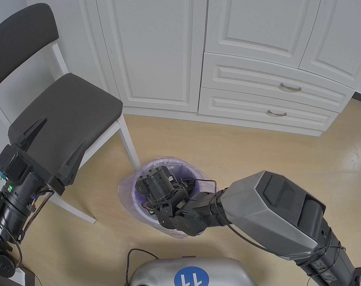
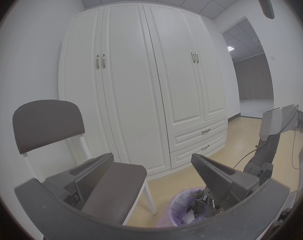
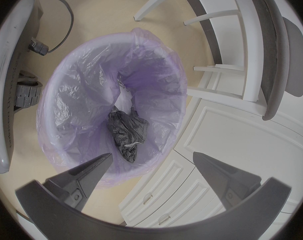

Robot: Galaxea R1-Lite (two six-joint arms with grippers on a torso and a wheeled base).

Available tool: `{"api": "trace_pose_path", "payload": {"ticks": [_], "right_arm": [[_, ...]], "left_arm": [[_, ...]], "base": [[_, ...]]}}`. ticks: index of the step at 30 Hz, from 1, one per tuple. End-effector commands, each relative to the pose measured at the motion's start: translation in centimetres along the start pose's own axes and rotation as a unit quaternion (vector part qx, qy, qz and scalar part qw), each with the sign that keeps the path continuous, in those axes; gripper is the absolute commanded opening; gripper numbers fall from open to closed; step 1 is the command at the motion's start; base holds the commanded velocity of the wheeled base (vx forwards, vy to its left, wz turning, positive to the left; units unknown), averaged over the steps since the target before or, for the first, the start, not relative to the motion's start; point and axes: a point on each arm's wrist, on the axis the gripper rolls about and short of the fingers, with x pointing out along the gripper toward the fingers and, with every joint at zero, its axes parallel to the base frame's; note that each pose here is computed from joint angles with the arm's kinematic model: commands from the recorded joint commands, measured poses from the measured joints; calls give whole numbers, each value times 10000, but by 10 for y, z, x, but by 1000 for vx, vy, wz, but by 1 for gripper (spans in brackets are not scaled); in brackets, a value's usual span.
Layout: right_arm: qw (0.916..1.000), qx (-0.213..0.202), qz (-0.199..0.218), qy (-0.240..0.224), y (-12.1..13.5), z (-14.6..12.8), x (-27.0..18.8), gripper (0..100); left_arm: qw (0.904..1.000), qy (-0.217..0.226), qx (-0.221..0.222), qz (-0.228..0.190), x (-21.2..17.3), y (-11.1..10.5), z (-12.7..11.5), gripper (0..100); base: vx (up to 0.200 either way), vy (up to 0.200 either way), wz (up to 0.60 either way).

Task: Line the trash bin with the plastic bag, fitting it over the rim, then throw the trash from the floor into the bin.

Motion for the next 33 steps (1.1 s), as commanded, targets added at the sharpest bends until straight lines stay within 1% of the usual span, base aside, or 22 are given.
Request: {"api": "trace_pose_path", "payload": {"ticks": [1, 4, 8, 9, 10, 11, 12, 15, 16, 17, 18, 19, 20, 21, 23, 24, 25, 26, 30, 31, 32, 33], "right_arm": [[9999, 105, -4, 8, -4, -6, -4, 100], [9992, 403, -39, 33, -11, -14, -9, 100], [9969, 775, -145, 51, -27, -30, -19, 100], [9948, 995, -208, 51, -35, -38, -26, 100], [9944, 1029, -219, 49, -36, -39, -27, 100], [9908, 1327, -267, 59, -44, -50, -35, 100], [9876, 1541, -301, 51, -49, -58, -43, 100], [9803, 1942, -359, 38, -57, -75, -59, 100], [9743, 2216, -392, 39, -62, -88, -71, 100], [9732, 2266, -396, 28, -62, -91, -74, 100], [9656, 2568, -404, 63, -64, -108, -85, 100], [9656, 2568, -404, 63, -64, -108, -85, 100], [9586, 2817, -400, 89, -63, -121, -93, 100], [9455, 3229, -395, 144, -61, -139, -104, 100], [9292, 3669, -385, 205, -57, -159, -112, 100], [9182, 3934, -382, 265, -55, -173, -116, 100], [9156, 3993, -380, 284, -54, -176, -117, 100], [9021, 4279, -368, 408, -48, -199, -121, 100], [8743, 4813, -211, 586, -25, -252, -125, 100], [8692, 4904, -169, 610, -20, -261, -126, 100], [8604, 5054, -87, 647, -11, -273, -126, 100], [8588, 5081, -77, 655, -10, -275, -126, 100]], "left_arm": [[10000, 46, 0, -16, 1, -1, -2, 100], [9999, 118, -1, -40, -1, -2, -5, 100], [9997, 216, 1, -88, 1, -4, -9, 100], [9997, 221, -9, -97, 1, -4, -9, 100], [9997, 228, -10, -99, 1, -4, -9, 100], [9996, 250, -10, -107, 1, -4, -10, 100], [9996, 274, -8, -107, 1, -4, -11, 100], [9995, 301, -18, -123, 0, -5, -12, 100], [9993, 337, -19, -135, -1, -5, -13, 100], [9993, 337, -19, -135, -1, -5, -13, 100], [9992, 376, -17, -140, 0, -6, -15, 100], [9992, 376, -17, -140, 0, -6, -15, 100], [9991, 395, -13, -131, 1, -5, -16, 100], [9990, 429, -19, -126, 1, -5, -17, 100], [9989, 446, -32, -123, 2, -5, -18, 100], [9988, 463, -46, -120, 2, -5, -19, 100], [9988, 466, -44, -113, 3, -5, -19, 100], [9986, 518, -31, -75, 4, -4, -21, 100], [9974, 717, 3, 17, 8, -1, -30, 100], [9972, 749, 9, 38, 8, 0, -31, 100], [9967, 801, 26, 100, 9, 3, -34, 100], [9967, 808, 26, 98, 9, 2, -34, 100]], "base": [[0, 0, 0], [0, 0, 0], [0, 0, 0], [0, 0, 0], [0, 0, 0], [0, 0, 0], [0, 0, 0], [0, 0, 0], [0, 0, 0], [0, 0, 0], [0, 0, 0], [0, 0, 0], [0, 0, 0], [0, 0, 0], [0, 0, 0], [0, 0, 0], [0, 0, 0], [0, 0, 0], [0, 0, 0], [0, 0, 0], [0, 0, 0], [0, 0, 0]]}}
